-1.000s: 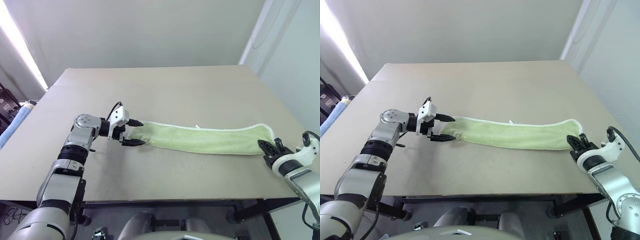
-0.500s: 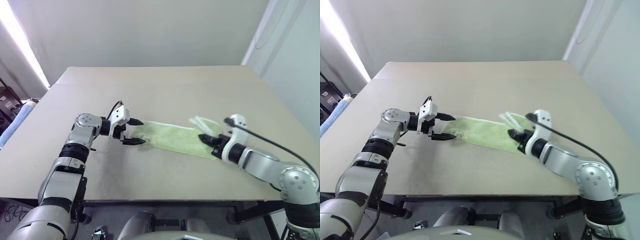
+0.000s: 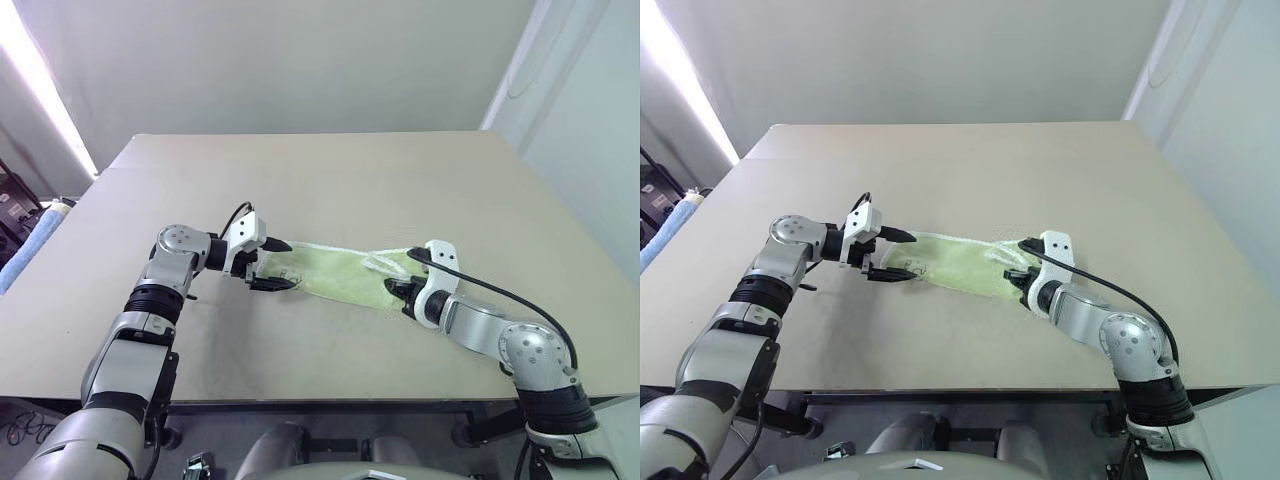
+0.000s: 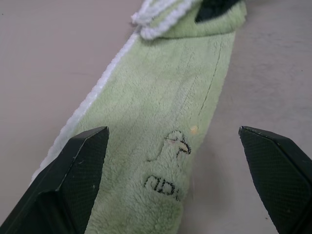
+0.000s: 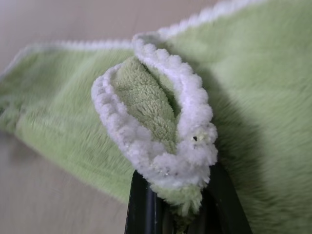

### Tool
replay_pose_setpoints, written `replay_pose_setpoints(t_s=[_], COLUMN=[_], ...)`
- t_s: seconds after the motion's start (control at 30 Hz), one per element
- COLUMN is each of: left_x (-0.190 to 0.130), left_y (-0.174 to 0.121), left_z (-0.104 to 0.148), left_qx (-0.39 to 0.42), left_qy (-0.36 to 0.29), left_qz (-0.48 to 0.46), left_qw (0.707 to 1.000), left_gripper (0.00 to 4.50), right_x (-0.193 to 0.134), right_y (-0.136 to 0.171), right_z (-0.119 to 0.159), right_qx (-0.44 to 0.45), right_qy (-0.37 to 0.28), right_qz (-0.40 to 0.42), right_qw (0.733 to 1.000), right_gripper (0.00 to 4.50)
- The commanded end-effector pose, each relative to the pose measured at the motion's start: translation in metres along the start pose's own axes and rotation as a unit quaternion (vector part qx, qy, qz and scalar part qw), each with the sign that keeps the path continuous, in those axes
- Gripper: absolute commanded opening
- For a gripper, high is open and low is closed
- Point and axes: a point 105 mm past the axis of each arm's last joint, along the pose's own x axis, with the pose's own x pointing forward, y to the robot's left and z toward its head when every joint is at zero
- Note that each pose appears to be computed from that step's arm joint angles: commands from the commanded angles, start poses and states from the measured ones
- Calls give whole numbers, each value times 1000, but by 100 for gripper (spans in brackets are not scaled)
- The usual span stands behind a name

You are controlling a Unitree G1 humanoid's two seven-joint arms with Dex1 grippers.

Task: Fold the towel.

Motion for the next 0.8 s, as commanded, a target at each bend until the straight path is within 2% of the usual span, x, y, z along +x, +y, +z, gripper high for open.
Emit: replay_pose_setpoints(t_s=[0.03, 0.13, 0.33, 0.47, 0.57, 0.6, 0.67, 0.8], left_x=[-5, -5, -3, -4, -5, -5, -5, -6], left_y=[6, 7, 6, 6, 6, 6, 6, 7], left_z=[12, 12, 13, 12, 12, 12, 11, 11], left_qx=[23, 24, 25, 23, 22, 22, 22, 21], left_qy=[-8, -9, -10, -9, -8, -8, -7, -5], left_qz=[11, 11, 8, 8, 10, 10, 11, 12], left_qw=[1000, 1000, 1000, 1000, 1000, 1000, 1000, 1000], left_gripper=[450, 450, 450, 450, 450, 450, 450, 450], right_x=[-5, 0, 12, 19, 22, 23, 24, 24], right_y=[3, 11, 37, 40, 36, 35, 33, 31], right_z=[22, 19, -16, -28, -27, -24, -17, 2], right_qx=[-4, 1, -23, -24, -19, -18, -16, -6], right_qy=[-34, -23, 49, 68, 62, 57, 42, 7], right_qz=[7, 24, 62, 53, 37, 33, 28, 17], right_qw=[999, 999, 997, 996, 997, 998, 999, 1000], right_gripper=[6, 6, 6, 6, 6, 50, 100, 242])
